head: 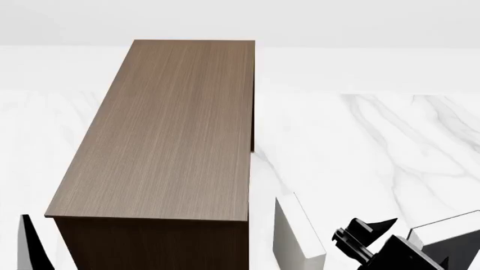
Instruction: Pick up the book in the middle and place it on the cabinet shelf.
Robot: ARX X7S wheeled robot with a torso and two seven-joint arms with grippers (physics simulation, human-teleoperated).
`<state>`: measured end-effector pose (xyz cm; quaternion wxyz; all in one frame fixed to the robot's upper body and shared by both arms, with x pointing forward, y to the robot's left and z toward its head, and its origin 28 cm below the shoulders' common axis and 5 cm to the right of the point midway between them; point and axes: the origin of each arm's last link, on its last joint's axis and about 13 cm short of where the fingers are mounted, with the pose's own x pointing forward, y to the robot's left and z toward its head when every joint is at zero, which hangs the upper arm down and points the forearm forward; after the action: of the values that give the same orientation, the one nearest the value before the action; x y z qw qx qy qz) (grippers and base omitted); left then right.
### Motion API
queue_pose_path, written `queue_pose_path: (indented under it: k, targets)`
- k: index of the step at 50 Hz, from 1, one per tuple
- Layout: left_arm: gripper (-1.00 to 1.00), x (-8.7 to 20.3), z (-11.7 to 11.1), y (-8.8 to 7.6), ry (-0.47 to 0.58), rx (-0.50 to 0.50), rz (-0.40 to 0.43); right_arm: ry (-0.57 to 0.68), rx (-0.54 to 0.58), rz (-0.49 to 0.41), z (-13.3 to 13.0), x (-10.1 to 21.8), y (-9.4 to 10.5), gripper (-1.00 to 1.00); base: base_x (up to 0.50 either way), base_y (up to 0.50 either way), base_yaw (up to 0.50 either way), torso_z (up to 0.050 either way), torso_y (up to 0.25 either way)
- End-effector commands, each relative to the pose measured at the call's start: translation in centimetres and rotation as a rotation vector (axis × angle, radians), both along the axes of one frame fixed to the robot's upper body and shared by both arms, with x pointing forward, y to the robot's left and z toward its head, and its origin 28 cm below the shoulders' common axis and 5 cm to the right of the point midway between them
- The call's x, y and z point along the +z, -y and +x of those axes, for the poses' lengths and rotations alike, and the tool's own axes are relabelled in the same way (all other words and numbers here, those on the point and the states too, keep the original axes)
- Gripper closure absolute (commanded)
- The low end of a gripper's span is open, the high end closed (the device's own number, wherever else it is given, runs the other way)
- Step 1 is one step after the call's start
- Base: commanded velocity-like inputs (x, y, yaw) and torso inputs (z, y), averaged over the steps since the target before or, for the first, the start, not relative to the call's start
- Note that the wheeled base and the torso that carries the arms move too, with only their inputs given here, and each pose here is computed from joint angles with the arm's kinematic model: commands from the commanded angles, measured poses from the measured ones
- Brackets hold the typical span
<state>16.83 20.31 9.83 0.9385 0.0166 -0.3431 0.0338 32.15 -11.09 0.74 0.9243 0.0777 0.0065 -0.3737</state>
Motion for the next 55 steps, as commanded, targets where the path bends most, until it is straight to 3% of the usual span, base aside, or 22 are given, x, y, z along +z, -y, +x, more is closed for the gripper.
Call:
queue_pose_path:
  k: [1,23,24,42,55]
  targets:
    - [-1.00,0.1,0.1,-0.1,0.018,0.005,0.013,0.005,0.011,-0.004,0.5,-0.1,-0.5,-1.00,0.00,0.00,0.00,0.000,0.000]
    - [-1.00,-0.1,0.1,-0.1,0.014,0.004,0.013,-0.003,-0.020,-0.023,1.4,-0.5,-0.4,-1.00,0.00,0.00,0.00,0.000,0.000]
    - [-1.00,-0.1,0.1,-0.1,0.014,0.004,0.013,-0.002,-0.024,-0.022,1.4,-0.5,-0.4,1.00,0.00,0.00,0.00,0.000,0.000]
    - [-1.00,-0.1,0.1,-0.1,0.010,0.004,0.012,0.010,-0.015,-0.017,1.2,-0.5,-0.4,1.00,0.00,0.00,0.00,0.000,0.000]
    - [-1.00,0.0,0.1,-0.1,0.012,0.005,0.013,0.160,0.004,-0.052,1.2,2.7,0.2,1.00,0.00,0.00,0.00,0.000,0.001]
